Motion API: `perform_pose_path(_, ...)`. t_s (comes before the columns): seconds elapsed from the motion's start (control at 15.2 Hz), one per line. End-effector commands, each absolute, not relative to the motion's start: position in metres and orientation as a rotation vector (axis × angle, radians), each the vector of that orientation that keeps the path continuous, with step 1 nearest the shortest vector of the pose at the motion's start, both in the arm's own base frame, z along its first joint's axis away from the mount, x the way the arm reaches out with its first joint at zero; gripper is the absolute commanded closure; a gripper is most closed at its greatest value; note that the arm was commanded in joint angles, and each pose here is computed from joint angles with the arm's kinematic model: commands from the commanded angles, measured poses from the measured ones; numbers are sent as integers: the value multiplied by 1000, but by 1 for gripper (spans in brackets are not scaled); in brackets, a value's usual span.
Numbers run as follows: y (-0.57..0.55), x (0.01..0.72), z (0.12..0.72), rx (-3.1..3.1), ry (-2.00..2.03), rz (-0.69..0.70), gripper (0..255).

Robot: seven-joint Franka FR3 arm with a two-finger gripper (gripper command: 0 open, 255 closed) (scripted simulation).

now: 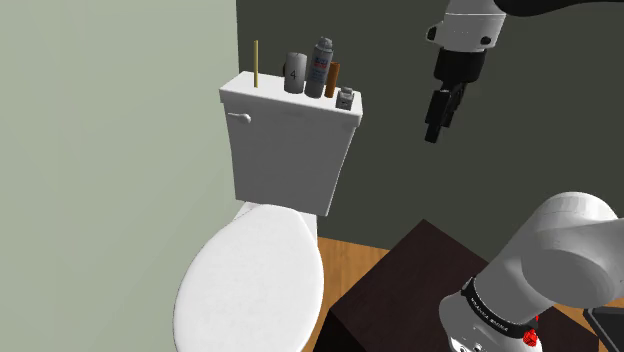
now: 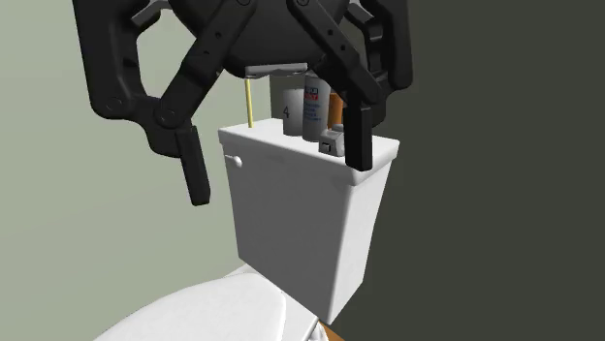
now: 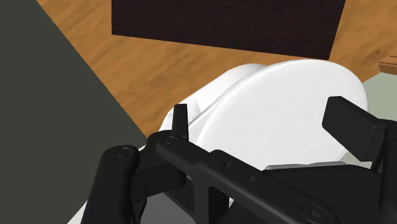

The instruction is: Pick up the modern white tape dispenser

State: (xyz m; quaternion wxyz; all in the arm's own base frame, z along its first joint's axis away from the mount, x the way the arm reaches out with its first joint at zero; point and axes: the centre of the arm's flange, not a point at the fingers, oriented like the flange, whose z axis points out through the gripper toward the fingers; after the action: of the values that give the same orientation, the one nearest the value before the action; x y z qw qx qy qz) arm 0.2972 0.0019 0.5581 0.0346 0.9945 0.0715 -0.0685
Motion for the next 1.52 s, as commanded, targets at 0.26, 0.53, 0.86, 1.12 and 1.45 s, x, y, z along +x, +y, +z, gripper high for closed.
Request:
perform_pose_path(0.26, -5, 347, 550, 3074, 85, -188, 0)
perform_pose_path(0.53, -17, 397, 543, 3085, -51, -165, 0)
perform_pose_path(0.86, -38, 457, 536, 3091, -222, -135, 0)
perform_pose_path(1.12, -59, 503, 530, 3088, -359, -111, 0)
perform_pose_path(1.45, -91, 559, 525, 3076, -531, -81, 0)
